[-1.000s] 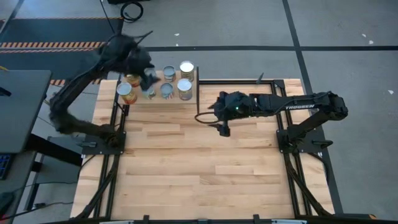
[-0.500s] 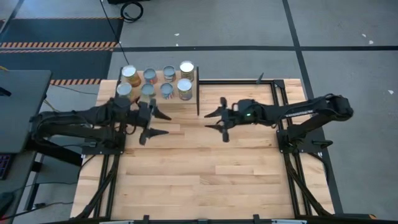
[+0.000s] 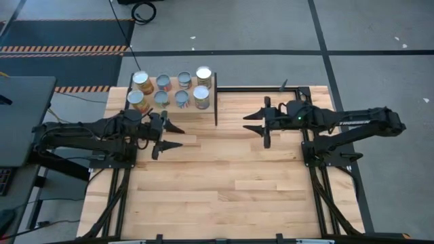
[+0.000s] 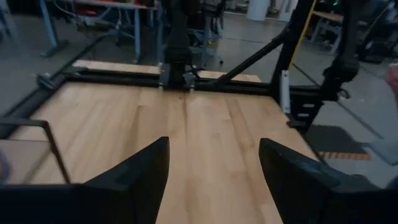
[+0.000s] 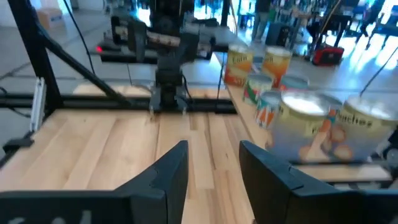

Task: Pick and place cans onto a shelf
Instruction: Return to Home Position

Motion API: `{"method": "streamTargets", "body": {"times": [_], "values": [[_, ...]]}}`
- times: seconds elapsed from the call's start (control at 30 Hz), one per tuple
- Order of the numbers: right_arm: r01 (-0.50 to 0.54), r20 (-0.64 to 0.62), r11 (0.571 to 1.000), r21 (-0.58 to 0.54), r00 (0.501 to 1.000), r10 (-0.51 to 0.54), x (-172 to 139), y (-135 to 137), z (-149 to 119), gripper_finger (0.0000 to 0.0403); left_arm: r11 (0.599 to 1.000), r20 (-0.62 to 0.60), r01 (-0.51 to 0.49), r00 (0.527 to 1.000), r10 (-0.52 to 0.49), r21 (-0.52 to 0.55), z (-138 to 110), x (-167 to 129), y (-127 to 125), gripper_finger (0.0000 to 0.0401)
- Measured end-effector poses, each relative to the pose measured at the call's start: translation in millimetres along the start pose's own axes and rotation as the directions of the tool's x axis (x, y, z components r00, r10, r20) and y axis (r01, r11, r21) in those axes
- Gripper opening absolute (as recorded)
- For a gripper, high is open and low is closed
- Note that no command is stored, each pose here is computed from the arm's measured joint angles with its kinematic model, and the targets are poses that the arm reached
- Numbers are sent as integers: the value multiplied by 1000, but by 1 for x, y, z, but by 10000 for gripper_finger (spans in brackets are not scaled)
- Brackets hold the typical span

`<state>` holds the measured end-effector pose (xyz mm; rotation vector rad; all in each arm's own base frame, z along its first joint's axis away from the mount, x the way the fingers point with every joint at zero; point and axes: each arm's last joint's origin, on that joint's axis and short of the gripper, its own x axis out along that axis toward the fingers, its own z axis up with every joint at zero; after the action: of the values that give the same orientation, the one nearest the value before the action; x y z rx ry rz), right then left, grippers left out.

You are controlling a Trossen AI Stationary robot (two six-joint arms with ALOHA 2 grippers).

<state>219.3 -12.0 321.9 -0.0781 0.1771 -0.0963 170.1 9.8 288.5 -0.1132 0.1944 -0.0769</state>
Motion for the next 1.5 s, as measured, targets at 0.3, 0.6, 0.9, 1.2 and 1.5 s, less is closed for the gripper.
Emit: {"method": "streamTargets", "body": {"times": [0.3,0.6,0.9,1.2,1.5], "values": [[-29,-10,998,49,1000,30,0,5,-52,150,991,83,69,993,-79,117,-56,1,-8,254],[9,163,993,121,986,-29,-48,-9,-84,150,990,161,70,983,-90,124,-90,-27,-8,254],[10,234,993,117,971,-37,-105,-10,-101,150,976,319,19,943,-89,217,-93,-55,-9,251],[-49,282,989,140,959,8,-103,-1,-149,149,986,321,-4,946,-51,167,-120,-48,-4,250],[-46,281,989,143,960,4,-95,8,-165,149,986,329,-14,944,-42,164,-120,-48,-4,250]]}}
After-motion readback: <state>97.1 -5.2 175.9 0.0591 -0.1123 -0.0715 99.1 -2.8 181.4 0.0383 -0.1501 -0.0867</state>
